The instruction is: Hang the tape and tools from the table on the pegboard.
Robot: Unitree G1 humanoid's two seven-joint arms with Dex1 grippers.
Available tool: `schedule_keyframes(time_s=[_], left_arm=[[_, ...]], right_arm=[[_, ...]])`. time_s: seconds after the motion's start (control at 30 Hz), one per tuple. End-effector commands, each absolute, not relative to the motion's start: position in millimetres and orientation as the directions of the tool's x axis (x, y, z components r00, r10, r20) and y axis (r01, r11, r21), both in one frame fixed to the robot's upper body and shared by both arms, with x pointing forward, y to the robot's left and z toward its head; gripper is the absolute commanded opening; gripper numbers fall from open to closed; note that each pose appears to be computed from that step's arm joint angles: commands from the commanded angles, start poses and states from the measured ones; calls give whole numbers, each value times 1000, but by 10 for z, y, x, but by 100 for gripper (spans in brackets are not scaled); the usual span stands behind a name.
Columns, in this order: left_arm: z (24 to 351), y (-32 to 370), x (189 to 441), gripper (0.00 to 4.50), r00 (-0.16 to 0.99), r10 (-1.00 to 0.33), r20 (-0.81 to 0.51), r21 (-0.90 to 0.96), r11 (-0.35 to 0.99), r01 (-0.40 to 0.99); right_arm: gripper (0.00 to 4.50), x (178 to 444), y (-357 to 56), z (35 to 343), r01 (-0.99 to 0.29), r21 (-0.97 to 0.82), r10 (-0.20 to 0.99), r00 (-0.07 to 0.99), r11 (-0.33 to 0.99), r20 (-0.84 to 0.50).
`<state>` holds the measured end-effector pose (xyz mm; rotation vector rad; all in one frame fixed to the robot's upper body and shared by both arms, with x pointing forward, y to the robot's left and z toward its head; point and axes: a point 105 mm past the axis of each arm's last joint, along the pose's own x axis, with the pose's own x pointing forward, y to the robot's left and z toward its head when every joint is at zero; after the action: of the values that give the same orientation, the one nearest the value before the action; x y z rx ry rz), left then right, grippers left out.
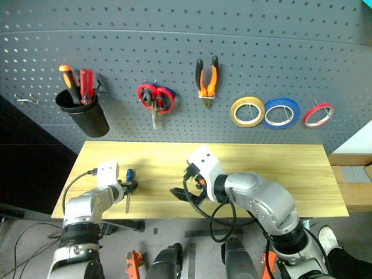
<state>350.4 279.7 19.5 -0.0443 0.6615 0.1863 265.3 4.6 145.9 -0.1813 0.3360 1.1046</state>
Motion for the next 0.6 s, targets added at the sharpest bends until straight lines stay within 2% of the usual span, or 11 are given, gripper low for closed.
schedule_keyframes(time_s=[0.03,0.27,0.43,0.5,0.6], left_arm=[[147,2873,3494,283,760,185,-623,48,979,-199],[227,2885,3408,61,772,177,-611,10,976,-217],[524,2953,3226,55,831,217,-511,59,974,-218],[744,2918,3162,55,880,220,-421,109,975,-192],[1215,2817,3048,55,955,200,-219,162,973,-167]], right_arm=[[450,2554,143,1636,-931,-49,888,359,361,-287],[450,2626,148,1685,-928,-101,890,372,358,-263],[450,2646,177,1788,-933,-130,907,358,336,-221],[450,2634,186,1827,-939,-145,917,338,313,-210],[450,2609,192,1894,-944,-189,932,305,269,-197]])
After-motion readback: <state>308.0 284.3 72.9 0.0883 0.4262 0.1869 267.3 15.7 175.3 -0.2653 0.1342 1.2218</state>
